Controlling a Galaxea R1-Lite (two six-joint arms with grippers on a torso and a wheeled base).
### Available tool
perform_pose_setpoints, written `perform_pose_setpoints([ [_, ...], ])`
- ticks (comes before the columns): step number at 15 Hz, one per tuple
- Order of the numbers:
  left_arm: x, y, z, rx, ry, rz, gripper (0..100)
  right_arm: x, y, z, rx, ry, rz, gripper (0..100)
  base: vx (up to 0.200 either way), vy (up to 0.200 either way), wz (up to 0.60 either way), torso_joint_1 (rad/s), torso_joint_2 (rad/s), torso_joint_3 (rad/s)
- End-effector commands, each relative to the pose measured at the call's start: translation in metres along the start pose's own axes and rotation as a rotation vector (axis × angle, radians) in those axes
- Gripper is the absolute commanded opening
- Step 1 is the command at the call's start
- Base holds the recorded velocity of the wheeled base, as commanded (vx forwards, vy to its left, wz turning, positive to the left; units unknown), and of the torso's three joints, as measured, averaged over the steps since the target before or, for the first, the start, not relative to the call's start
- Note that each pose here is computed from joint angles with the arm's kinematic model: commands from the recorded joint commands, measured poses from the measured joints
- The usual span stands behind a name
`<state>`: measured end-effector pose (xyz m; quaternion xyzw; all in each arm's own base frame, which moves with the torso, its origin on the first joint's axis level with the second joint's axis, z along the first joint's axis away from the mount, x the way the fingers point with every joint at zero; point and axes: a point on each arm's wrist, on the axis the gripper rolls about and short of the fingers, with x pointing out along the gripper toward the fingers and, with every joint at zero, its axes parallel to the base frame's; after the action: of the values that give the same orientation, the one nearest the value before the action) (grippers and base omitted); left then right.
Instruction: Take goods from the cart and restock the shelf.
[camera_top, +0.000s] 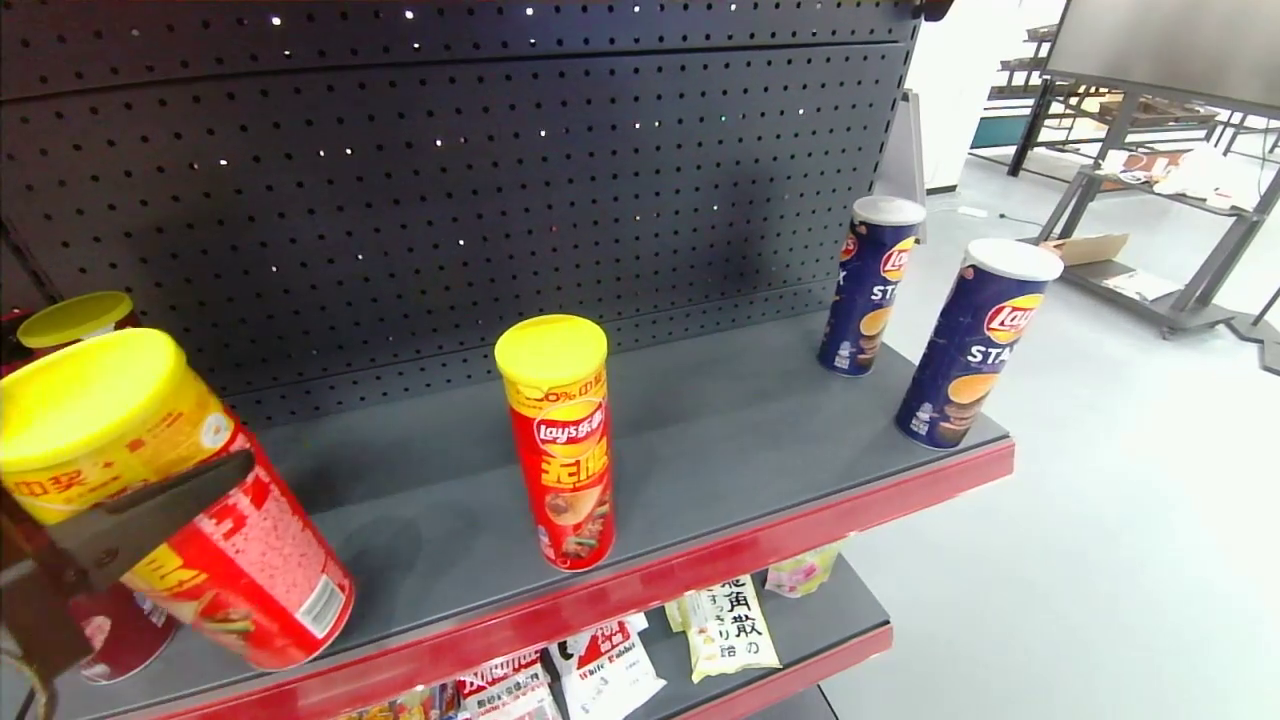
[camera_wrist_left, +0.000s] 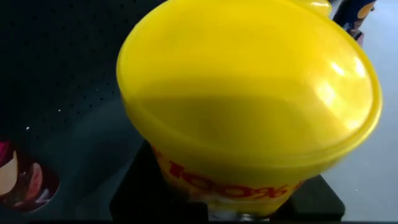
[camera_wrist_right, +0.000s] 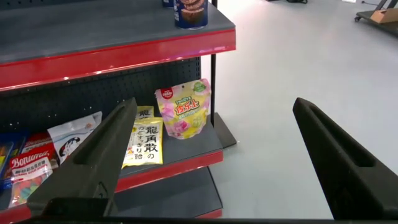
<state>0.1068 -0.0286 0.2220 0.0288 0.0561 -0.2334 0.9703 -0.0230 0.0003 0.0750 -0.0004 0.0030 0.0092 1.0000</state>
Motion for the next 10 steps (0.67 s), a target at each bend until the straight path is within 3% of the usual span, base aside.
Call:
perform_pose_setpoints([
  [1, 0.04, 0.01, -0.007, -0.023, 0.07, -0.002, 0, 0.0, 0.0, 0.0, -0.001, 0.0, 0.0, 100, 0.0, 0.0, 0.0, 0.0, 0.0, 0.0],
  [5, 0.091, 0.024, -0.006, -0.04, 0.065, 0.005, 0, 0.0, 0.0, 0.0, -0.001, 0.0, 0.0, 100, 0.0, 0.0, 0.0, 0.0, 0.0, 0.0],
  [8, 0.141, 0.038, 0.009, -0.045, 0.063, 0.002, 0, 0.0, 0.0, 0.0, -0.001, 0.0, 0.0, 100, 0.0, 0.0, 0.0, 0.0, 0.0, 0.0],
  [10, 0.153, 0.041, 0.013, -0.04, 0.053, -0.001, 0, 0.0, 0.0, 0.0, -0.001, 0.0, 0.0, 100, 0.0, 0.0, 0.0, 0.0, 0.0, 0.0],
])
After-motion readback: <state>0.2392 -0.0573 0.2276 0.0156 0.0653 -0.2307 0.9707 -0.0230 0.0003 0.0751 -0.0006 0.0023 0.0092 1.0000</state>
